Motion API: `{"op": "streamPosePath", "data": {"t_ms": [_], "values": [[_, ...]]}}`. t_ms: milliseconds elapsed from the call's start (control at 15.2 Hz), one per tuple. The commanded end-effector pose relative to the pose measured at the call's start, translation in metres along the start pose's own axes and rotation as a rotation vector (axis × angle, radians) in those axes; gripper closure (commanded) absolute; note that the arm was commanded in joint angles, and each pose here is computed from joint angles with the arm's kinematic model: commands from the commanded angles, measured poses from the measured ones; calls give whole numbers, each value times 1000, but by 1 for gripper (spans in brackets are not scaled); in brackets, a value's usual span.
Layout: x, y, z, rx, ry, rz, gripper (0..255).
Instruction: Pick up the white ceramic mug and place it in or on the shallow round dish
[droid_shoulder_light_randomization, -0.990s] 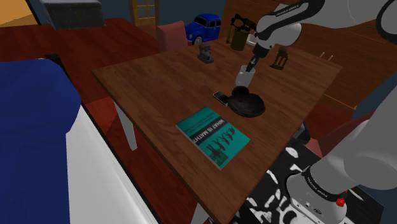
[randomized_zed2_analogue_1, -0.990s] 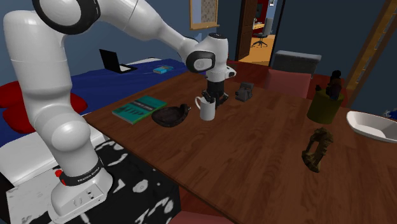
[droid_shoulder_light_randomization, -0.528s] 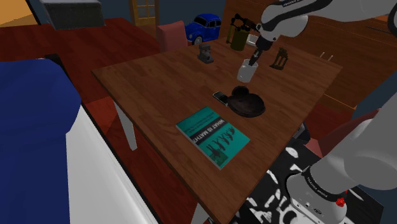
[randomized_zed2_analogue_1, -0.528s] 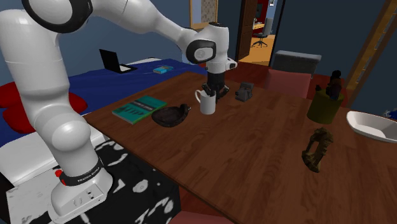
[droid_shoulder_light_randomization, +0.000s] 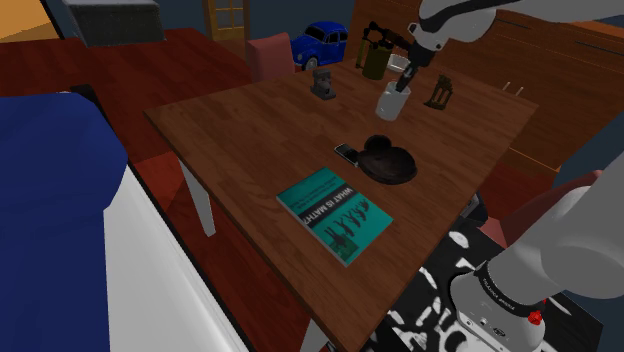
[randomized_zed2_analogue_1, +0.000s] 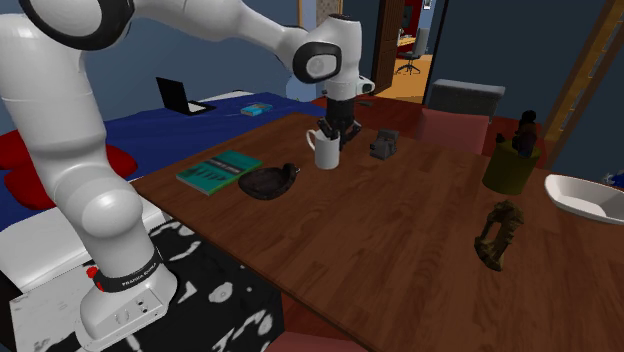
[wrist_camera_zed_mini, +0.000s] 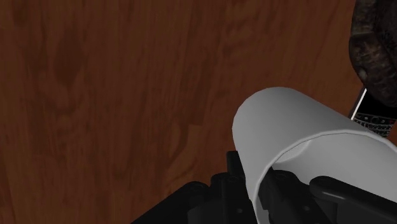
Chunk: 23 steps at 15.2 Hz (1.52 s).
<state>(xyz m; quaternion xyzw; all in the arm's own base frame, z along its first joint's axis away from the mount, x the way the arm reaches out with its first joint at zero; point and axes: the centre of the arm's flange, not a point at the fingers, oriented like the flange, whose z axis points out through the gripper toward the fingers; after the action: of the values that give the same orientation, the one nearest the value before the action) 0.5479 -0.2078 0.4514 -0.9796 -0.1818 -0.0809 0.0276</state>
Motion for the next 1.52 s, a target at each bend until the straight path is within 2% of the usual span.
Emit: {"op": "streamPosePath", "data": {"t_ms": [0, 726, 1452], "values": [[2, 0, -12, 0, 0, 0, 255], [11, -1, -66, 0, 0, 0, 255], [-38, -136, -88, 0, 0, 0, 255]]}}
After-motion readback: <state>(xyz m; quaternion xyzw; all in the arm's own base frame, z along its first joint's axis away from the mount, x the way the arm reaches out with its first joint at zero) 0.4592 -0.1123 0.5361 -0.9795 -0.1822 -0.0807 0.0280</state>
